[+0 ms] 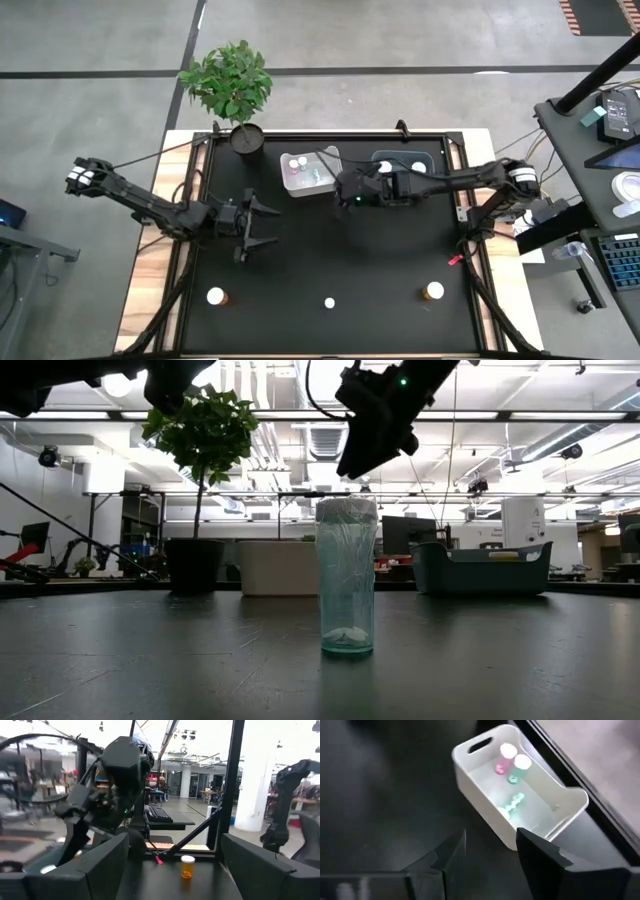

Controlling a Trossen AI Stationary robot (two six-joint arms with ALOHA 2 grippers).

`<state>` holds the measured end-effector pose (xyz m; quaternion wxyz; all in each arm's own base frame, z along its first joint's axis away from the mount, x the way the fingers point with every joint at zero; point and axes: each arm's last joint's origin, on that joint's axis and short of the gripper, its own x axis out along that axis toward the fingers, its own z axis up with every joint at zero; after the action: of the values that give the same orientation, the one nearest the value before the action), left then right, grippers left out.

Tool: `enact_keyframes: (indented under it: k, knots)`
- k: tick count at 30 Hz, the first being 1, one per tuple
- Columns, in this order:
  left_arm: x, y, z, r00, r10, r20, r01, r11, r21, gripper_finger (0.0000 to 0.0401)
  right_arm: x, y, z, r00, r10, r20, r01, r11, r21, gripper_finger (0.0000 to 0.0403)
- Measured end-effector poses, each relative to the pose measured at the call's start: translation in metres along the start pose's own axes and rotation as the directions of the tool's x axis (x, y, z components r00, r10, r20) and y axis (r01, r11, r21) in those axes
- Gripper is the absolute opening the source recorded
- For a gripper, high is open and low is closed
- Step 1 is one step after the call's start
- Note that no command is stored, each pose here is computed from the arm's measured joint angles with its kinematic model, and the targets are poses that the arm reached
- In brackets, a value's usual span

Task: Pick and place medicine bottles into bin by pill shape (circle, oval)
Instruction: Put the orange capsule bottle into the blue bin

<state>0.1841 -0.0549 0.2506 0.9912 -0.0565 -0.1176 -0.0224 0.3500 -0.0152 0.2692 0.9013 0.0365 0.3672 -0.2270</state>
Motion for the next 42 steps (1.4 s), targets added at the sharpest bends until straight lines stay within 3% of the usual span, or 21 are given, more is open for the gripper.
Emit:
enact_keyframes:
  k: [4, 7, 12, 16, 19, 22, 24, 26, 30, 34, 36, 39, 42]
  knots:
    - [0.003, -0.002, -0.007, 1.0, -0.007, -0.026, 0.003, 0.991, -0.132, 0.0302, -0.002, 0.01, 0.002, 0.998, 0.033, 0.058, -0.027, 0.994, -0.102, 0.0162]
    - [0.011, -0.011, -0.015, 0.998, 0.002, -0.059, -0.017, 0.968, -0.25, 0.0302, -0.004, 0.022, 0.007, 0.98, 0.088, 0.18, -0.053, 0.98, -0.192, 0.0155]
    - [0.038, -0.036, -0.02, 0.996, 0.017, -0.084, -0.044, 0.942, -0.333, 0.0302, -0.024, 0.031, 0.026, 0.897, 0.209, 0.391, -0.065, 0.934, -0.35, 0.0141]
    - [0.064, -0.056, -0.023, 0.994, -0.003, -0.107, -0.04, 0.918, -0.395, 0.0302, -0.033, 0.026, 0.037, 0.843, 0.261, 0.47, -0.035, 0.899, -0.437, 0.0131]
    - [0.08, -0.071, -0.023, 0.991, -0.023, -0.134, -0.045, 0.873, -0.486, 0.0302, -0.038, 0.02, 0.042, 0.811, 0.309, 0.497, -0.055, 0.885, -0.462, 0.0125]
    - [0.09, -0.087, -0.029, 0.968, -0.049, -0.246, -0.11, 0.797, -0.594, 0.0302, -0.039, 0.015, 0.044, 0.792, 0.348, 0.501, -0.094, 0.881, -0.464, 0.012]
    - [0.093, -0.097, -0.033, 0.934, -0.062, -0.352, -0.194, 0.739, -0.645, 0.0302, -0.036, 0.012, 0.043, 0.799, 0.344, 0.493, -0.096, 0.883, -0.459, 0.0117]
    - [0.091, -0.105, -0.039, 0.869, -0.069, -0.49, -0.316, 0.684, -0.657, 0.0302, -0.031, 0.012, 0.04, 0.809, 0.34, 0.48, -0.094, 0.88, -0.465, 0.0116]
    - [0.083, -0.113, -0.044, 0.686, -0.112, -0.719, -0.54, 0.584, -0.606, 0.0302, -0.026, 0.01, 0.037, 0.816, 0.34, 0.468, -0.092, 0.875, -0.476, 0.0116]
    - [0.078, -0.116, -0.039, 0.524, -0.192, -0.83, -0.69, 0.475, -0.546, 0.0302, -0.02, 0.005, 0.031, 0.832, 0.326, 0.448, -0.082, 0.872, -0.483, 0.0116]
    - [0.076, -0.12, -0.036, 0.484, -0.214, -0.848, -0.737, 0.422, -0.527, 0.0302, -0.017, 0.002, 0.028, 0.838, 0.32, 0.441, -0.081, 0.874, -0.479, 0.0116]
    - [0.073, -0.132, -0.03, 0.484, -0.248, -0.839, -0.761, 0.355, -0.543, 0.0302, -0.013, -0.002, 0.024, 0.847, 0.315, 0.429, -0.092, 0.881, -0.465, 0.0116]
    - [0.063, -0.143, -0.029, 0.449, -0.269, -0.852, -0.802, 0.3, -0.517, 0.0302, -0.007, -0.004, 0.018, 0.859, 0.307, 0.41, -0.089, 0.878, -0.47, 0.0116]
